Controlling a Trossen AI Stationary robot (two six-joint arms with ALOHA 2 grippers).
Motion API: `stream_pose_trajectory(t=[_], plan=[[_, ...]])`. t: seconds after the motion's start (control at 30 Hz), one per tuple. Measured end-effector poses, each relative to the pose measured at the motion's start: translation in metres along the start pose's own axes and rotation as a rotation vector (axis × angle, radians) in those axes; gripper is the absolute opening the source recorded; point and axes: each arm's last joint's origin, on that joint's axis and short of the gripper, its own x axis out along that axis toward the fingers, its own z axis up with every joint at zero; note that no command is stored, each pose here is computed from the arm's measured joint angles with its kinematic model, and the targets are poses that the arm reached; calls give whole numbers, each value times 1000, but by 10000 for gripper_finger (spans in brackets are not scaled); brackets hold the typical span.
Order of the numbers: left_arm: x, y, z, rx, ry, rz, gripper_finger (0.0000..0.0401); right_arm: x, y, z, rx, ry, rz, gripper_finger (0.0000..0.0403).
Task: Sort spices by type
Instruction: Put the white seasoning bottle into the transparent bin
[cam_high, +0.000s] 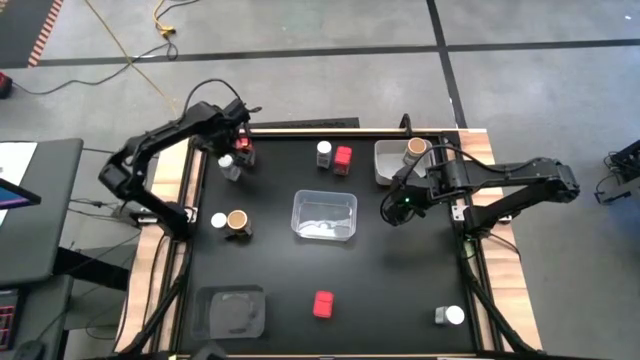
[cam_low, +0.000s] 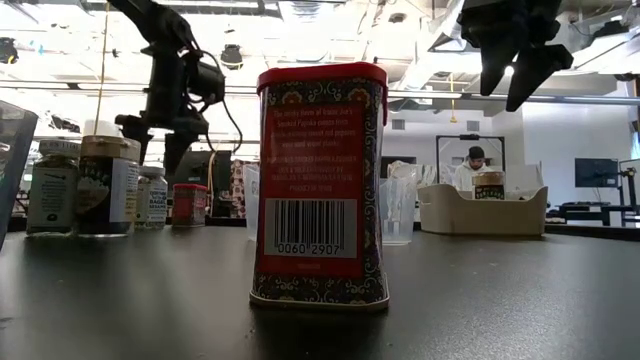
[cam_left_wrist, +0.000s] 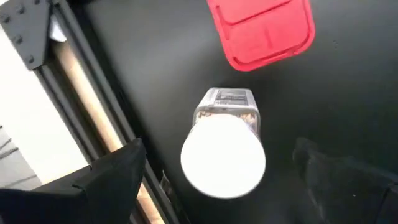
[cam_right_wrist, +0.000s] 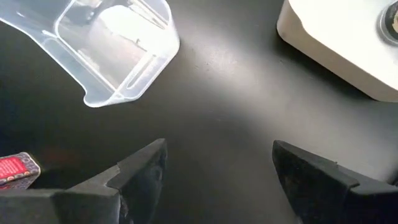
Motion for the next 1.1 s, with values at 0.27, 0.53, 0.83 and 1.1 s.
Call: stream_pose_trajectory(t=[0.27, 0.53, 0.83, 1.1], plan=[[29, -4, 3, 41, 56, 5, 390, 0, 0, 0, 0, 0, 0, 317], [43, 6, 4, 63, 82, -4, 344, 0, 0, 0, -16, 0, -1, 317], [43, 12, 5, 111, 84, -35, 253, 0, 0, 0, -18, 0, -1, 317], [42, 12, 2, 130, 104, -37, 194, 0, 0, 0, -15, -2, 1, 317]])
